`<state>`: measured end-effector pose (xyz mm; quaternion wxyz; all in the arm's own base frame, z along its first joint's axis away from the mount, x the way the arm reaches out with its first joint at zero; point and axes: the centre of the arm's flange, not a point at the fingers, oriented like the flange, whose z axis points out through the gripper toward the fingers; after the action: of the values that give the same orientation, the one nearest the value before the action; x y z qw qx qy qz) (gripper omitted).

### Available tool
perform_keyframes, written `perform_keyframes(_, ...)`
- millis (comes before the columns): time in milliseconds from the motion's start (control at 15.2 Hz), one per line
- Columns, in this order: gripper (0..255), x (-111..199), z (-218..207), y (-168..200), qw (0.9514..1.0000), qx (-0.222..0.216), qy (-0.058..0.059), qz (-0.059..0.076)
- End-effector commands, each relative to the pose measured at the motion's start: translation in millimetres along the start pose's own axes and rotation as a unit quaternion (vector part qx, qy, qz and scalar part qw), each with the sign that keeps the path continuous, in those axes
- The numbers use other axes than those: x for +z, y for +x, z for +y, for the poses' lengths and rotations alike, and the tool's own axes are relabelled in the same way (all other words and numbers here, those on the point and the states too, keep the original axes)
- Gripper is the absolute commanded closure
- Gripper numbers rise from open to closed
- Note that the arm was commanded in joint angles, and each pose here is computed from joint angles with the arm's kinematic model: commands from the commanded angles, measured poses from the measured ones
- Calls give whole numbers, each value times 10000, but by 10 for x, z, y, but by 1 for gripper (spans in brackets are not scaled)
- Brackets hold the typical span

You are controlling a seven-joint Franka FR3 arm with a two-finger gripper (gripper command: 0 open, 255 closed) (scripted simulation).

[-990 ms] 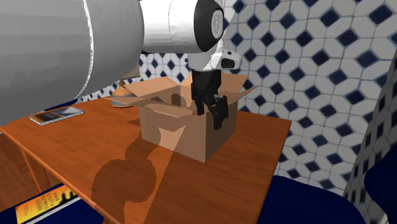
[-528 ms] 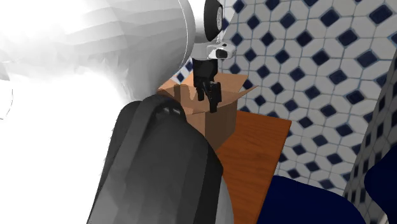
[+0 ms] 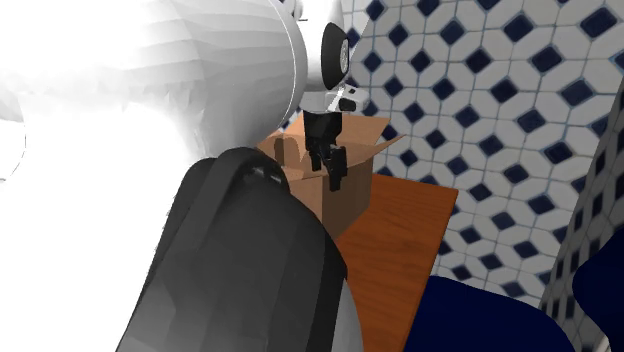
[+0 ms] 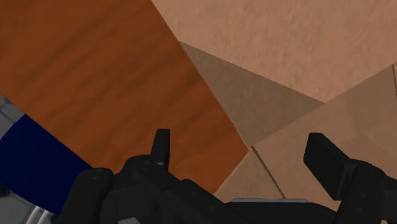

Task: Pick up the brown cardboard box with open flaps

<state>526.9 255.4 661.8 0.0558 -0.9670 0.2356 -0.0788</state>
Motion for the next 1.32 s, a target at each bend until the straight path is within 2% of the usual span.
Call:
perform_keyframes(0,0,35,1,-1,10000,2,2,2)
perform_keyframes(66,255,39,3,-2,10000,2,2,1)
perform_keyframes(660,255,35,0,-1,10000,2,2,2)
perform_keyframes(1254,255,-431,-68,59,10000,2,2,2)
